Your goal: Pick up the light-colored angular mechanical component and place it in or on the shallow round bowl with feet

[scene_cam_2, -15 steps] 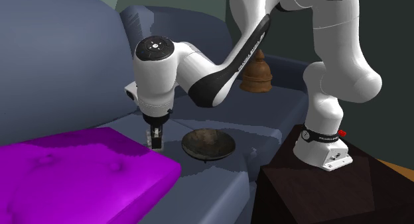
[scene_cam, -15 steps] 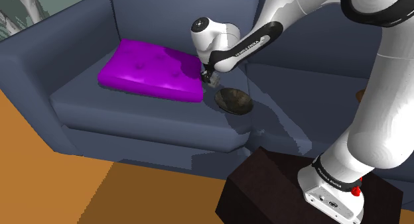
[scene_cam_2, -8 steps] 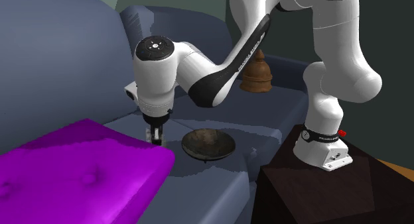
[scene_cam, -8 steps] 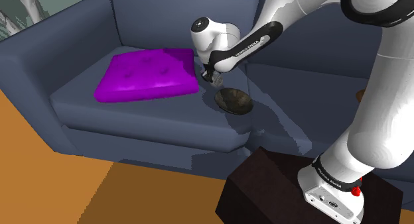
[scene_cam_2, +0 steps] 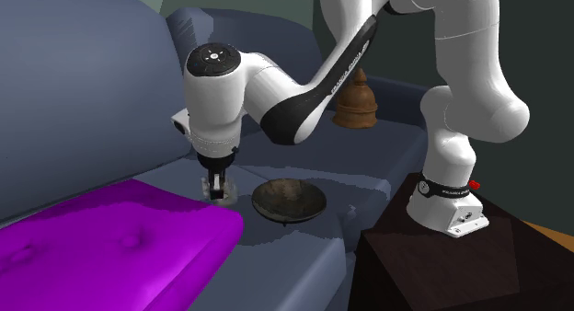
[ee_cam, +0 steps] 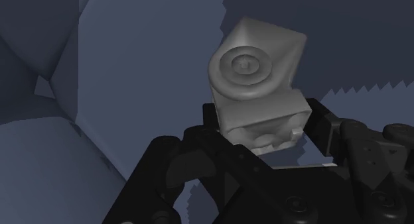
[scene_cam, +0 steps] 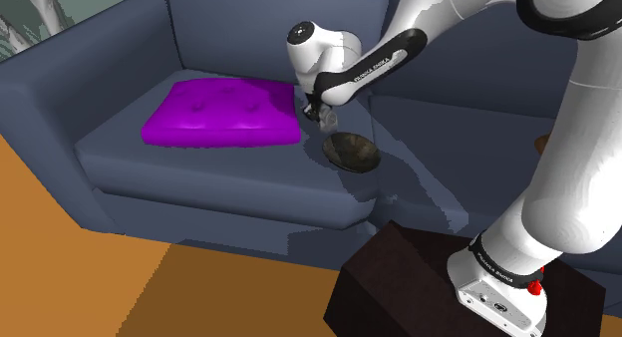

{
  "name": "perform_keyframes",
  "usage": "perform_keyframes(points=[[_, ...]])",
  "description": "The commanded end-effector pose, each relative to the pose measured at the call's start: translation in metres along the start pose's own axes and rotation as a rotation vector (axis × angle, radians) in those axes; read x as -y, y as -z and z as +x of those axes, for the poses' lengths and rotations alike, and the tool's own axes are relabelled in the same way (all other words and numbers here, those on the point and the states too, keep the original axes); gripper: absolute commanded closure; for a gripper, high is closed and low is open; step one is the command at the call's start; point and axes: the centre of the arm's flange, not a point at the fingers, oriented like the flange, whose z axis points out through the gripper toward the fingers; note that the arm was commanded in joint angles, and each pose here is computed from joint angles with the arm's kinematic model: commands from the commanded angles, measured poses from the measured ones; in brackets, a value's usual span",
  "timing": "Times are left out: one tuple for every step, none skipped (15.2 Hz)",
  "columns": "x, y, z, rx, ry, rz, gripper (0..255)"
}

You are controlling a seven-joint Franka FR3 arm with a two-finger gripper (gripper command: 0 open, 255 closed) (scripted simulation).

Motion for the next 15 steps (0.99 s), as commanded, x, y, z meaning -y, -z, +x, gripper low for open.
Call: perform_keyframes(points=[[-0.005,0.008,0.001,0.000,0.000,0.000,255],[-0.007,0.013,0.001,0.000,0.000,0.000,255],[-0.010,0.018,0.002,0.000,0.000,0.000,255],[-0.013,0.022,0.002,0.000,0.000,0.000,255],[-0.015,0.027,0.003,0.000,0.000,0.000,255],[-0.018,0.031,0.004,0.000,0.000,0.000,255],[-0.021,0.036,0.004,0.000,0.000,0.000,255],[-0.023,0.040,0.005,0.000,0.000,0.000,255],[-0.026,0.045,0.005,0.000,0.000,0.000,255],[-0.029,0.049,0.006,0.000,0.000,0.000,255],[-0.031,0.054,0.006,0.000,0.000,0.000,255],[-0.034,0.058,0.007,0.000,0.000,0.000,255],[-0.037,0.063,0.008,0.000,0.000,0.000,255],[-0.039,0.067,0.008,0.000,0.000,0.000,255],[-0.042,0.072,0.009,0.000,0.000,0.000,255]])
